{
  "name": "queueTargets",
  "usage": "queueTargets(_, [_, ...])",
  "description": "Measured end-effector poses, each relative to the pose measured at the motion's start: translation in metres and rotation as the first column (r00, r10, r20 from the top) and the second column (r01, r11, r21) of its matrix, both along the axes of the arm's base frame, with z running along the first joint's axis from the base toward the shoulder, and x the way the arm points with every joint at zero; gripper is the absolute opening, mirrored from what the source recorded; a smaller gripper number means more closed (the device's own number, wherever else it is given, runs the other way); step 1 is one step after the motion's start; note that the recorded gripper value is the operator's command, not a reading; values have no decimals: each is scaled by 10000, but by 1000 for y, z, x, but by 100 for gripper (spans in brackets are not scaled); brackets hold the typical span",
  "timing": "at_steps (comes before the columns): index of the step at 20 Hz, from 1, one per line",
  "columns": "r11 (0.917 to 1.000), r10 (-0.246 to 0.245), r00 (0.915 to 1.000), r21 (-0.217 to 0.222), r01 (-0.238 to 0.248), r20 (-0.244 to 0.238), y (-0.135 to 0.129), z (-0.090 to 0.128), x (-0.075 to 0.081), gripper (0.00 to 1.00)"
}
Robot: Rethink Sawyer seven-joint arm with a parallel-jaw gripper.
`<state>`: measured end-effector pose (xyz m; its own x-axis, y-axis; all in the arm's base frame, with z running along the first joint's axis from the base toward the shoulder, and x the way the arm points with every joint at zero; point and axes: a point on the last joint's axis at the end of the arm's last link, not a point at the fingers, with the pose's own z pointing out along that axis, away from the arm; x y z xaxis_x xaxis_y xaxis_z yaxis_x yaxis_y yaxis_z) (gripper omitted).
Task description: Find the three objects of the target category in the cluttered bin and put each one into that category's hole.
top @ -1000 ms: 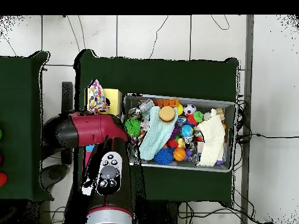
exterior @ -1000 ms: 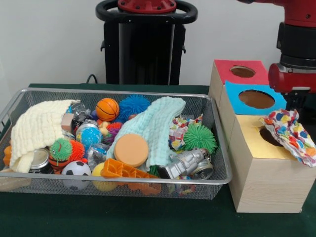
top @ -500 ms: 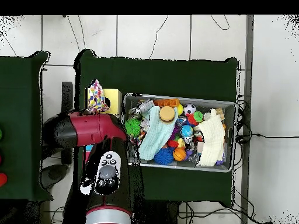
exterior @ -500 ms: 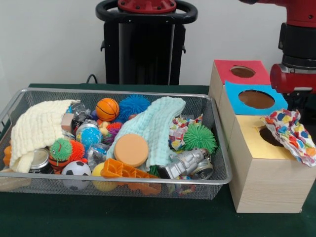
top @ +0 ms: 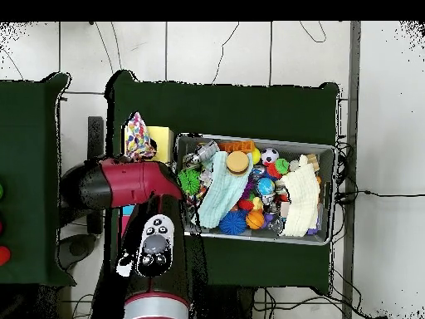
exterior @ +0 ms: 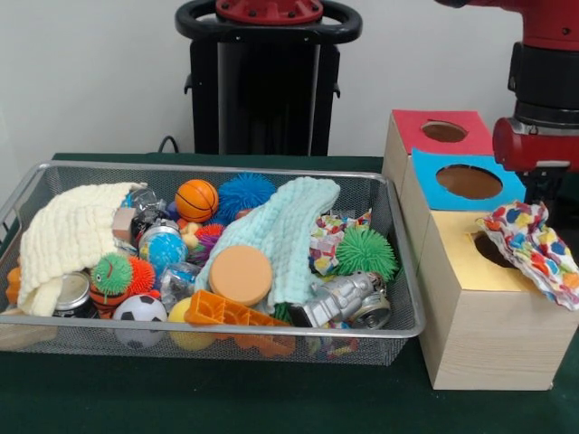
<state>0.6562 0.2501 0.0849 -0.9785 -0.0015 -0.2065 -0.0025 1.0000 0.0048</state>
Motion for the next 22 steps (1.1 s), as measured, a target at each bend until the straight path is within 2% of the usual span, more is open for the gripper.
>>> queueTargets(15, [9985, -548, 9985, -81, 547, -15, -38, -2, 12, 0])
queueTargets(22, [9981, -600, 9982, -164, 599, -25, -43, -11, 12, 0])
